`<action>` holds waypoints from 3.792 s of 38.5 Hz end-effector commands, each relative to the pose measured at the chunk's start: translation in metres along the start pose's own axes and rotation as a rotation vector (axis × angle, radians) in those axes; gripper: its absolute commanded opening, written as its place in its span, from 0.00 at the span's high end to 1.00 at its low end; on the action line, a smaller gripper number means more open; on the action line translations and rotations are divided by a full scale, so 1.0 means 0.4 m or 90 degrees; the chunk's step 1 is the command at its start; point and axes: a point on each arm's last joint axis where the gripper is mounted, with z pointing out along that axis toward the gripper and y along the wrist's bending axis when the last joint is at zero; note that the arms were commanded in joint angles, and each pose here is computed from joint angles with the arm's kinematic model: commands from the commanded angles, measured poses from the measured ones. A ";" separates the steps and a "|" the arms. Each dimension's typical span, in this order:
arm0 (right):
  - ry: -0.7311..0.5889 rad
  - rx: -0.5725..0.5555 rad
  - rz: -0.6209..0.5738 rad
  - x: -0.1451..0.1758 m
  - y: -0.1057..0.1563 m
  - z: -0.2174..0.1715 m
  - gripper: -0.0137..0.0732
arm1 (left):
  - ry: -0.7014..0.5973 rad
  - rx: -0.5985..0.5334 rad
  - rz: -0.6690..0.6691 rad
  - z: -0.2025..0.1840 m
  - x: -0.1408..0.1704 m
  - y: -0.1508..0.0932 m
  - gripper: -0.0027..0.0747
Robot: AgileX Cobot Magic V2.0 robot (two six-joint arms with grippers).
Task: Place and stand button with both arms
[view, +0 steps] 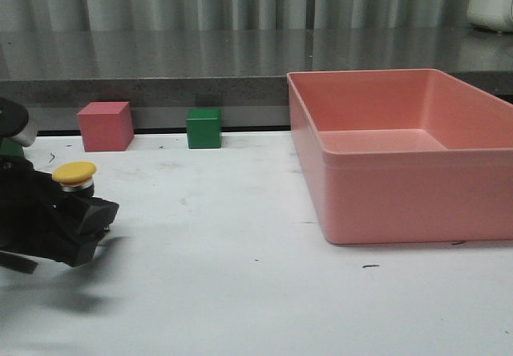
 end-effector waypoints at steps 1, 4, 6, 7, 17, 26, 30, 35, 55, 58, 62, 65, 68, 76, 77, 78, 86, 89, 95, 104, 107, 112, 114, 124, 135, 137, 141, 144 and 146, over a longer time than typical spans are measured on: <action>-0.062 -0.007 -0.014 -0.037 0.004 -0.003 0.92 | -0.078 -0.017 0.000 -0.007 -0.045 0.008 0.34; -0.062 -0.007 -0.014 -0.037 0.004 -0.003 0.92 | -0.083 -0.015 0.001 -0.013 -0.050 0.005 0.34; -0.062 -0.007 -0.014 -0.037 0.004 -0.003 0.92 | -0.087 -0.015 -0.006 -0.024 -0.055 0.005 0.34; -0.062 -0.007 -0.014 -0.037 0.004 -0.003 0.92 | -0.089 -0.015 -0.010 -0.029 -0.058 0.005 0.34; -0.062 -0.007 -0.014 -0.037 0.004 -0.003 0.92 | -0.109 -0.010 -0.040 -0.094 -0.121 0.007 0.34; -0.062 -0.007 -0.014 -0.037 0.004 -0.003 0.92 | -0.123 -0.017 -0.085 -0.189 -0.236 0.021 0.34; -0.062 -0.007 -0.014 -0.037 0.004 -0.003 0.92 | -0.074 -0.031 -0.095 -0.240 -0.293 0.033 0.34; -0.062 -0.007 -0.014 -0.037 0.004 -0.003 0.92 | -0.089 -0.053 -0.089 -0.339 -0.385 0.046 0.34; -0.062 -0.007 -0.014 -0.037 0.004 -0.003 0.92 | -0.111 -0.089 -0.111 -0.655 -0.396 0.034 0.82; -0.062 -0.007 -0.014 -0.037 0.004 -0.003 0.92 | -0.130 -0.079 -0.129 -0.670 -0.397 0.029 0.96; -0.062 -0.007 -0.014 -0.037 0.004 -0.003 0.92 | -0.141 -0.074 -0.137 -0.674 -0.399 0.027 0.99; -0.062 -0.007 -0.014 -0.037 0.004 -0.003 0.92 | -0.141 -0.074 -0.137 -0.674 -0.399 0.027 0.99; -0.062 -0.007 -0.014 -0.037 0.004 -0.003 0.92 | -0.141 -0.074 -0.137 -0.674 -0.399 0.027 0.99; -0.062 -0.007 -0.014 -0.037 0.004 -0.003 0.92 | -0.141 -0.074 -0.137 -0.674 -0.399 0.027 0.99; -0.062 -0.007 -0.014 -0.037 0.004 -0.003 0.92 | -0.141 -0.074 -0.137 -0.674 -0.399 0.027 0.99; -0.062 -0.007 -0.014 -0.037 0.004 -0.003 0.92 | -0.141 -0.074 -0.137 -0.674 -0.399 0.027 0.99; -0.062 -0.007 -0.014 -0.037 0.004 -0.003 0.92 | -0.141 -0.074 -0.137 -0.674 -0.399 0.027 0.99; -0.062 -0.007 -0.014 -0.037 0.004 -0.003 0.92 | -0.141 -0.074 -0.137 -0.674 -0.399 0.027 0.99; -0.062 -0.007 -0.014 -0.037 0.004 -0.003 0.92 | -0.140 -0.074 -0.137 -0.674 -0.398 0.027 0.99; -0.062 -0.007 -0.014 -0.037 0.004 -0.003 0.92 | -0.177 -0.099 -0.138 -0.666 -0.344 0.025 0.99; -0.062 -0.007 -0.014 -0.037 0.004 -0.003 0.92 | -0.205 -0.130 -0.142 -0.666 -0.299 0.025 0.99; -0.062 -0.007 -0.014 -0.037 0.004 -0.003 0.92 | -0.228 -0.198 -0.153 -0.672 -0.224 0.023 0.99; -0.062 -0.007 -0.014 -0.037 0.004 -0.003 0.92 | -0.231 -0.222 -0.161 -0.671 -0.193 0.021 0.99; -0.062 -0.007 -0.014 -0.037 0.004 -0.003 0.92 | -0.222 -0.310 -0.186 -0.648 -0.109 0.024 0.99; -0.062 -0.007 -0.014 -0.037 0.004 -0.003 0.92 | -0.221 -0.312 -0.187 -0.610 -0.049 0.025 0.99; -0.062 -0.007 -0.014 -0.037 0.004 -0.003 0.92 | -0.213 -0.311 -0.189 -0.610 -0.048 0.024 0.99; -0.062 -0.007 -0.014 -0.037 0.004 -0.003 0.92 | -0.215 -0.312 -0.188 -0.610 -0.048 0.024 0.99; -0.062 -0.007 -0.014 -0.037 0.004 -0.003 0.92 | -0.215 -0.312 -0.188 -0.610 -0.048 0.024 0.99; -0.062 -0.007 -0.014 -0.037 0.004 -0.003 0.92 | -0.215 -0.312 -0.188 -0.610 -0.048 0.024 0.99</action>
